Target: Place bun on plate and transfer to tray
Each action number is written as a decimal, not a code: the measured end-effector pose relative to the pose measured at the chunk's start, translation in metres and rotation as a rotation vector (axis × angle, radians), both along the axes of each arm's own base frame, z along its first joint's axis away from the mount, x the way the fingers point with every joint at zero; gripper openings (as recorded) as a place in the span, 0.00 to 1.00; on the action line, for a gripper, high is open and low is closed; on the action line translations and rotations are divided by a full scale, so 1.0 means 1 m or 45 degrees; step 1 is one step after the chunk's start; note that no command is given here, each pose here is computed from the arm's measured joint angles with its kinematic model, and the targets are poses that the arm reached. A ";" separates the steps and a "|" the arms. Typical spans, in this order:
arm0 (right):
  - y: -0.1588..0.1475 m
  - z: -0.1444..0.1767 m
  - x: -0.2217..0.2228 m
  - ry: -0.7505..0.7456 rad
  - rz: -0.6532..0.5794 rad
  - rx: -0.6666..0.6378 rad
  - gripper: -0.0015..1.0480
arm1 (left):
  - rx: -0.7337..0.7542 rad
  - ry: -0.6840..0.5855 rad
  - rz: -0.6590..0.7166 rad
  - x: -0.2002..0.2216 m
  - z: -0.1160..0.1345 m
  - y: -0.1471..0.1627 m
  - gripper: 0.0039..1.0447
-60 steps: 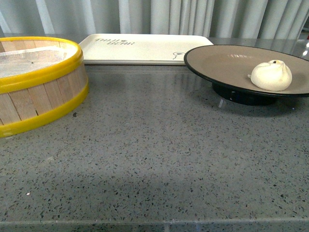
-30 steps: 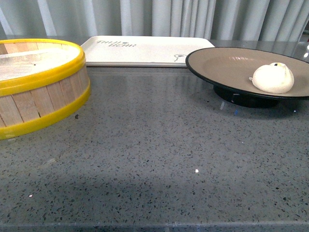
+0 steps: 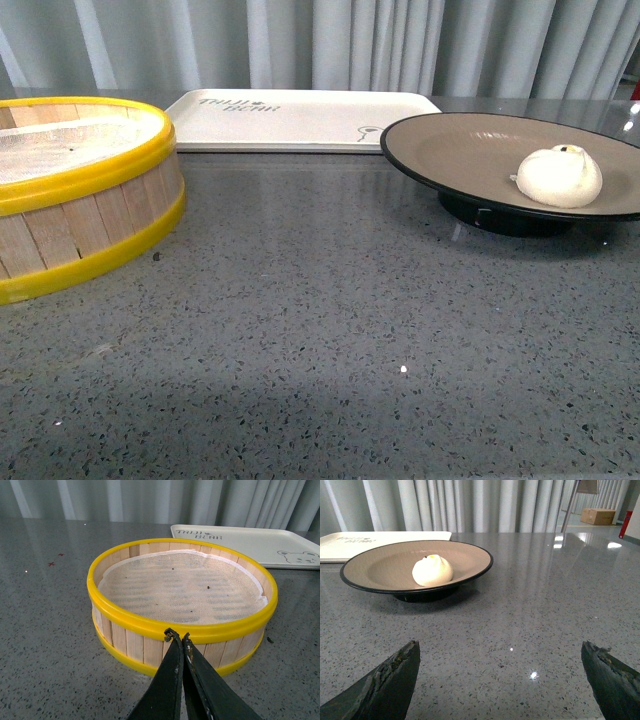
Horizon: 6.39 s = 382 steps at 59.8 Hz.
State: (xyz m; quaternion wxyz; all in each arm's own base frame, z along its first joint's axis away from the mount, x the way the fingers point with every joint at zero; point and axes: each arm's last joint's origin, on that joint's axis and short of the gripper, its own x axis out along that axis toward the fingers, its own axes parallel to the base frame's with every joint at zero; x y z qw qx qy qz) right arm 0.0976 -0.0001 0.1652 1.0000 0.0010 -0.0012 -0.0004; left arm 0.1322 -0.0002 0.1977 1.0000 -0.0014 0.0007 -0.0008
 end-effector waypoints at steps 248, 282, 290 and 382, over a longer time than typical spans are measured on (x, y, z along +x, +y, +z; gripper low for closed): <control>-0.030 0.059 0.213 0.462 0.240 1.524 0.03 | 0.000 -0.031 0.000 -0.036 -0.026 0.000 0.94; -0.038 0.092 0.350 0.435 0.264 1.482 0.03 | 0.000 -0.031 0.000 -0.036 -0.026 0.000 0.94; -0.019 0.089 0.387 0.481 0.294 1.469 0.03 | 0.000 -0.031 0.000 -0.036 -0.026 0.000 0.94; 0.057 0.075 0.464 0.716 0.472 1.503 0.03 | 0.000 -0.031 0.000 -0.036 -0.026 0.000 0.94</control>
